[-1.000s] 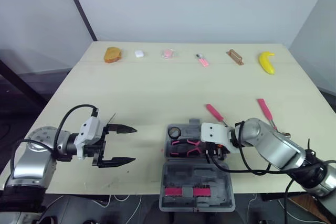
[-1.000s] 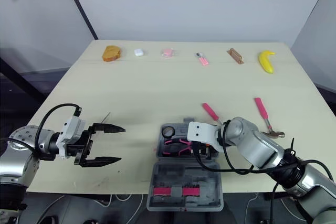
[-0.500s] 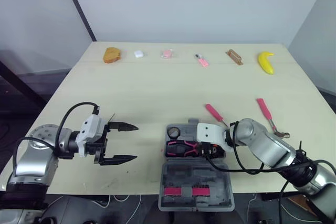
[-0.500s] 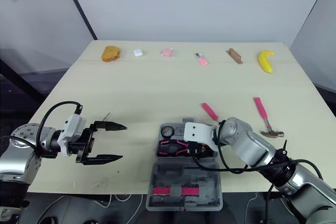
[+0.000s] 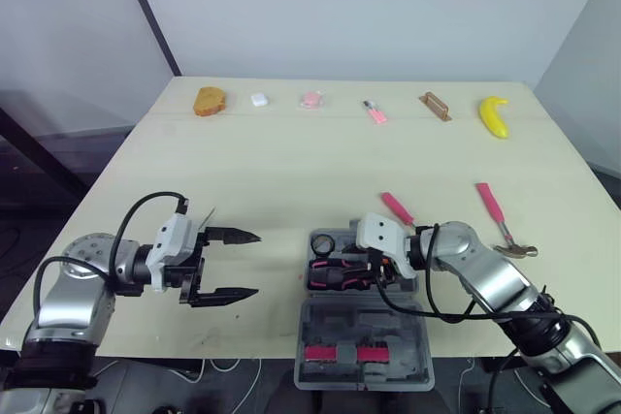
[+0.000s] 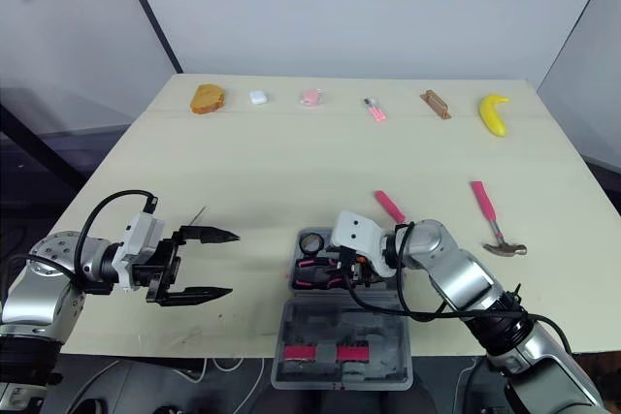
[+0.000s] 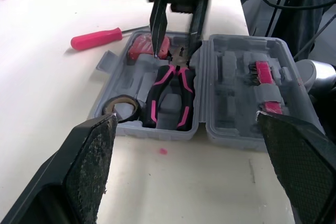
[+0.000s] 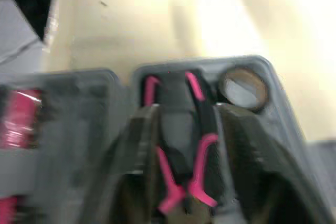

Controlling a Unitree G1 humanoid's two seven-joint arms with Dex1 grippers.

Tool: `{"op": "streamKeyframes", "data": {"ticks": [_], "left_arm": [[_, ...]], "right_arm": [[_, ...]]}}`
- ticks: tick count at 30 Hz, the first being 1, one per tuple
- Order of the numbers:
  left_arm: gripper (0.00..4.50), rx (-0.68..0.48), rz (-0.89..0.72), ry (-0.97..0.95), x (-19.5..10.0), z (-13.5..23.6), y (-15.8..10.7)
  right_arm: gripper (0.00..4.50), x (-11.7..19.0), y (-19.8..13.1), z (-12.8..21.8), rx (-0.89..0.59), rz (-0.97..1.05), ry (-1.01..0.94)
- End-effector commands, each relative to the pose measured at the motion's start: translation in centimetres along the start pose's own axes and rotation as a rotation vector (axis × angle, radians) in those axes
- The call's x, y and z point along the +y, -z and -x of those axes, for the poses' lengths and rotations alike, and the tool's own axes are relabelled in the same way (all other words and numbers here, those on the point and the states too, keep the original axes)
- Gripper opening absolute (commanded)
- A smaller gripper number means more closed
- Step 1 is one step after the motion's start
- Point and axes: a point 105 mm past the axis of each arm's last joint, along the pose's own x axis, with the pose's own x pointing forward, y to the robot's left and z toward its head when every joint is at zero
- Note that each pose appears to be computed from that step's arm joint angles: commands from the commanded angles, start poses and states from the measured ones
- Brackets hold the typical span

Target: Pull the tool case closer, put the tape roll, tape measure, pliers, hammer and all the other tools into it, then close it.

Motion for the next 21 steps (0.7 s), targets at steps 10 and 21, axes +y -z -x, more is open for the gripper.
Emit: {"op": "streamKeyframes", "data": {"ticks": [10, 21], "left_arm": [[4.50, -0.010, -0.027, 0.008, -0.1, 0.1, -0.6], [4.50, -0.011, -0.027, 0.002, -0.1, 0.0, -0.6]], "right_arm": [[0.11, -0.5, 3.2, -0.7, 0.037, -0.024, 0.028], [0.11, 2.4, 10.3, -2.1, 0.274, -0.129, -0.080]]}}
